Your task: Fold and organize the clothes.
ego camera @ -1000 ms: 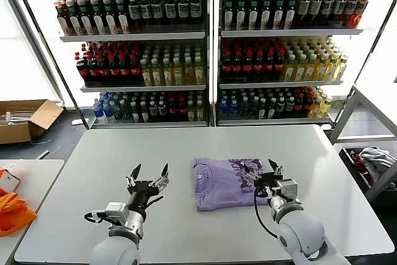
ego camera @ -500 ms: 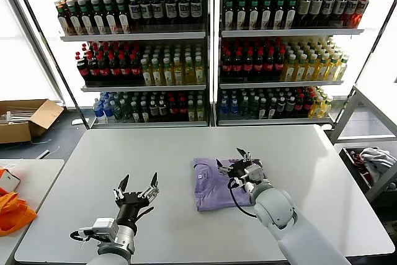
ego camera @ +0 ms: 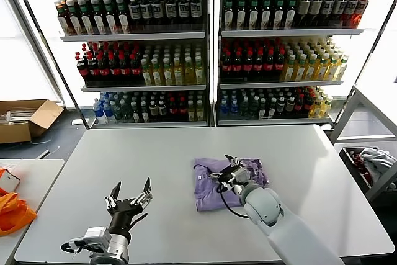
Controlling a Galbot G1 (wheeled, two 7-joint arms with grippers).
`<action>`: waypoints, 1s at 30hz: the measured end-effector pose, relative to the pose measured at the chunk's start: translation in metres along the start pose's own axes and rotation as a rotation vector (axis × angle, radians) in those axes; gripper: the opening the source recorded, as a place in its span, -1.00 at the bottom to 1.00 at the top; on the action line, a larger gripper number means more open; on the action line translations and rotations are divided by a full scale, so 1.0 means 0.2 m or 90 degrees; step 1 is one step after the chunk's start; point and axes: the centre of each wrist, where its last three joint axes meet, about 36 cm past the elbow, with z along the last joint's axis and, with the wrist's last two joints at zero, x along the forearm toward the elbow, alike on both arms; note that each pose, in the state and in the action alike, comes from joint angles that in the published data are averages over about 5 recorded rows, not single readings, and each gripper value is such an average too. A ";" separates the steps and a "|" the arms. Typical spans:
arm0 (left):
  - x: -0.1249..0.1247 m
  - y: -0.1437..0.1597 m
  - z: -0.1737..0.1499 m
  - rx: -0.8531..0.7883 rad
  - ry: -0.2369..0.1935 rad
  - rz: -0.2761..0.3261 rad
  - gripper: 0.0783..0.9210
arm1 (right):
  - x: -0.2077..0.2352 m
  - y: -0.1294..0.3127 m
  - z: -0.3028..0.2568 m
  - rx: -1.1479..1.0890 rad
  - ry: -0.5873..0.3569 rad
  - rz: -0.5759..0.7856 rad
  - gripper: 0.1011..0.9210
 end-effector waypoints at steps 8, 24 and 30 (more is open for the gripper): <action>0.02 0.01 0.00 -0.001 0.003 0.000 0.77 | -0.04 0.02 0.03 -0.002 0.007 0.001 0.76; -0.01 0.08 -0.03 -0.039 -0.069 -0.025 0.77 | 0.23 -0.11 -0.05 -0.074 -0.099 0.129 0.76; -0.05 0.09 -0.02 -0.055 -0.095 -0.028 0.77 | 0.42 -0.24 0.08 -0.108 -0.086 0.223 0.76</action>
